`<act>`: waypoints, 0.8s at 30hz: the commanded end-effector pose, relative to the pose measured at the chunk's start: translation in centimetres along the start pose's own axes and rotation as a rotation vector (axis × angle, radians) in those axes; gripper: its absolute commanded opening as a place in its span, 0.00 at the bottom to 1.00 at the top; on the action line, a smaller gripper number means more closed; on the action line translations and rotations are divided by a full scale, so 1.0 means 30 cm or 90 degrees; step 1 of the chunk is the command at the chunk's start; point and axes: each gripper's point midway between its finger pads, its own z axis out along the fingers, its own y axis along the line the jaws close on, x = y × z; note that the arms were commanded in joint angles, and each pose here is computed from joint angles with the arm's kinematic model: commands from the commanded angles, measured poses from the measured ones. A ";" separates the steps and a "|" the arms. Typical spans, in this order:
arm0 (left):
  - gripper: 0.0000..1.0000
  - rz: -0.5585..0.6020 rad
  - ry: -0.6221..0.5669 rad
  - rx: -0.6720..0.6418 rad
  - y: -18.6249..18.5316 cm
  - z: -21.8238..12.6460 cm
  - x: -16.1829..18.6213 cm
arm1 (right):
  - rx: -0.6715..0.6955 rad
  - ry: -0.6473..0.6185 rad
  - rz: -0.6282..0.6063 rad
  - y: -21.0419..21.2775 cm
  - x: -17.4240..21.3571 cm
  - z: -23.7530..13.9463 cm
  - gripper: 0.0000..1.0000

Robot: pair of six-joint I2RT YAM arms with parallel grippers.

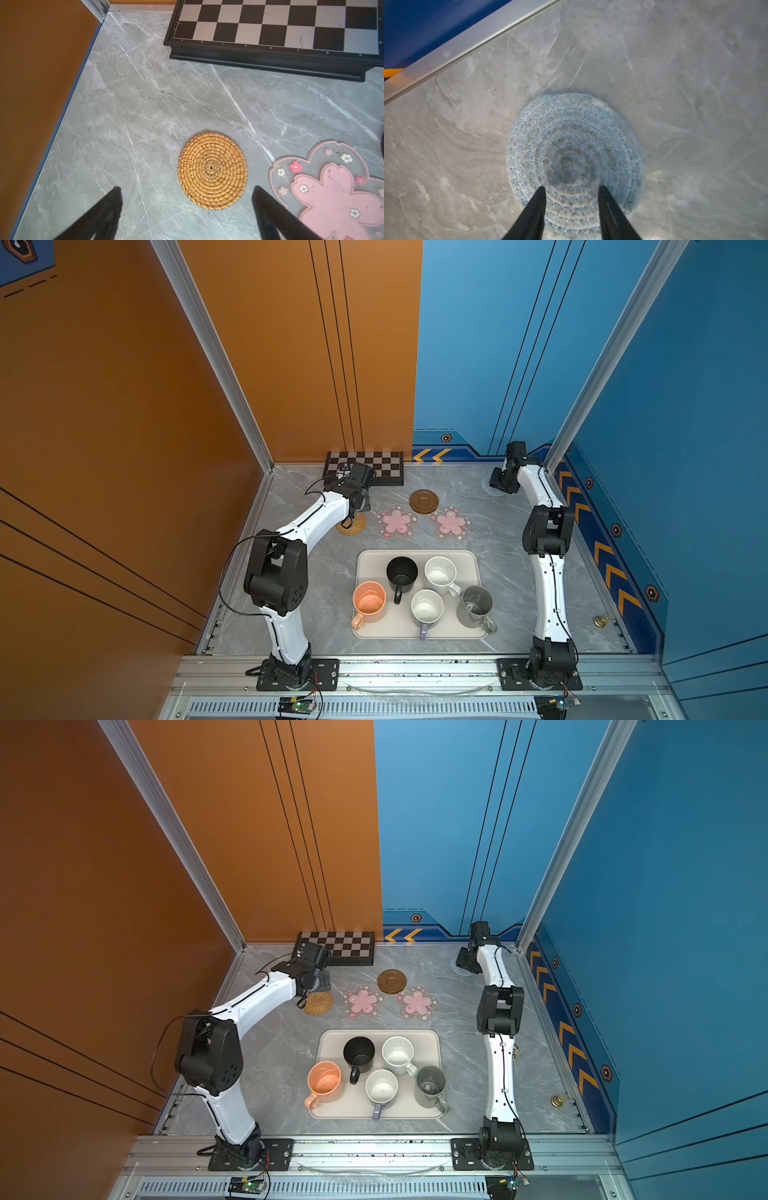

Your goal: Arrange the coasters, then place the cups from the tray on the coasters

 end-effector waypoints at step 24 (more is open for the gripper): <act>0.98 -0.012 0.010 0.015 -0.048 0.012 -0.011 | -0.006 0.028 -0.051 0.019 0.061 0.060 0.48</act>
